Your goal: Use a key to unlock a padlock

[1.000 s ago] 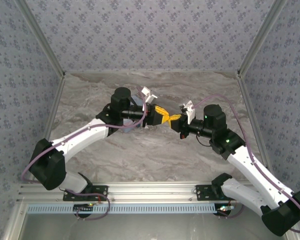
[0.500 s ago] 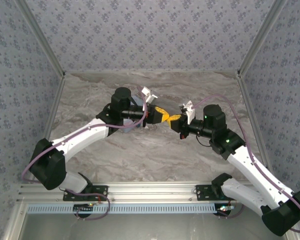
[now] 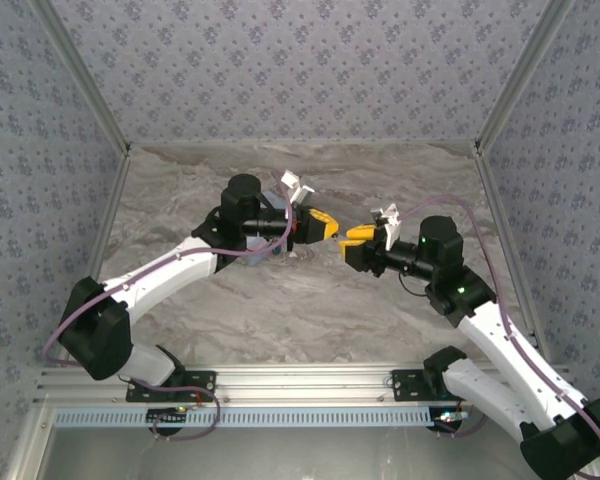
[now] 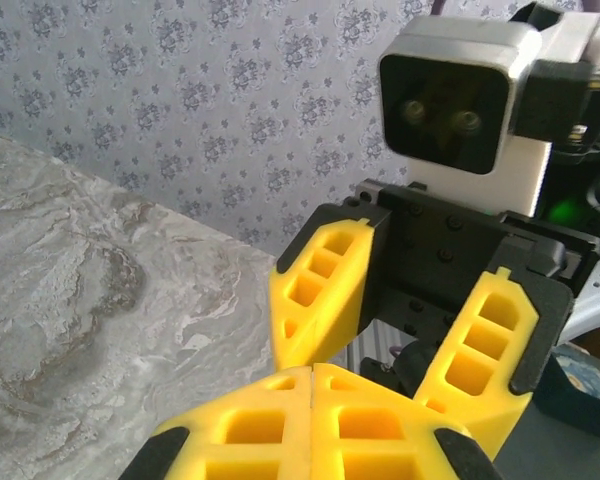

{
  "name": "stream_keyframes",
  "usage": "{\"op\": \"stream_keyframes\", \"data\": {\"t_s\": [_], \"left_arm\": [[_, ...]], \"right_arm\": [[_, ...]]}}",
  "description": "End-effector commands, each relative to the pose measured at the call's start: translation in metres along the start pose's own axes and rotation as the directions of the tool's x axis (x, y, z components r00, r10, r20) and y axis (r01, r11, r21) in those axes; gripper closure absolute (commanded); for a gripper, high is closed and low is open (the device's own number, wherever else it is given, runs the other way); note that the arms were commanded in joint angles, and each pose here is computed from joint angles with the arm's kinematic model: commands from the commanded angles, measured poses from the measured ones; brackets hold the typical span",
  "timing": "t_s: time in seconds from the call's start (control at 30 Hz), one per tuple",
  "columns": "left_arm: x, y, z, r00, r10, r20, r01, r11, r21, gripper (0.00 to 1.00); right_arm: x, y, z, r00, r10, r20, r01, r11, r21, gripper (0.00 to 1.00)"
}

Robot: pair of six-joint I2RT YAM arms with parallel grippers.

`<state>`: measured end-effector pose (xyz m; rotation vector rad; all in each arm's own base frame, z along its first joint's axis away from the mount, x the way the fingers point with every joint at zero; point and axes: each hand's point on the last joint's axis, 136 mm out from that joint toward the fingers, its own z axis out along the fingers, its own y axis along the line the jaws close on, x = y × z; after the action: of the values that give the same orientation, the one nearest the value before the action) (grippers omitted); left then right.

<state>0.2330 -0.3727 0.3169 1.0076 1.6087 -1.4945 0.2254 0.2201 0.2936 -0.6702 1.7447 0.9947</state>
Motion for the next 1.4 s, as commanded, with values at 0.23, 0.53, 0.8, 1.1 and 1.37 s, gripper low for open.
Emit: {"op": "stream_keyframes", "data": {"t_s": [0.23,0.53,0.8,1.1,1.37], "left_arm": [[-0.016,-0.016,-0.005,0.997,0.049,0.052,-0.050,0.999,0.021,1.00],[-0.018,-0.015,-0.006,0.996,0.055,0.064,-0.056,0.998,0.004,1.00],[-0.018,-0.013,-0.006,0.996,0.056,0.066,-0.055,0.998,-0.006,1.00],[-0.018,-0.013,-0.006,0.997,0.054,0.063,-0.054,0.999,-0.004,1.00],[-0.019,0.004,-0.011,0.997,0.052,0.062,-0.044,0.991,-0.126,0.54]], "right_arm": [[-0.022,0.013,0.011,0.992,0.068,0.104,-0.054,0.990,-0.130,0.54],[-0.012,0.009,0.016,0.994,0.081,0.072,-0.072,0.990,-0.122,0.65],[-0.008,0.008,0.016,0.994,0.086,0.061,-0.079,0.990,-0.116,0.79],[-0.010,0.007,0.016,0.995,0.084,0.059,-0.077,0.992,-0.104,0.97],[0.007,-0.012,0.015,0.996,0.093,-0.019,-0.092,0.996,0.017,1.00]]}}
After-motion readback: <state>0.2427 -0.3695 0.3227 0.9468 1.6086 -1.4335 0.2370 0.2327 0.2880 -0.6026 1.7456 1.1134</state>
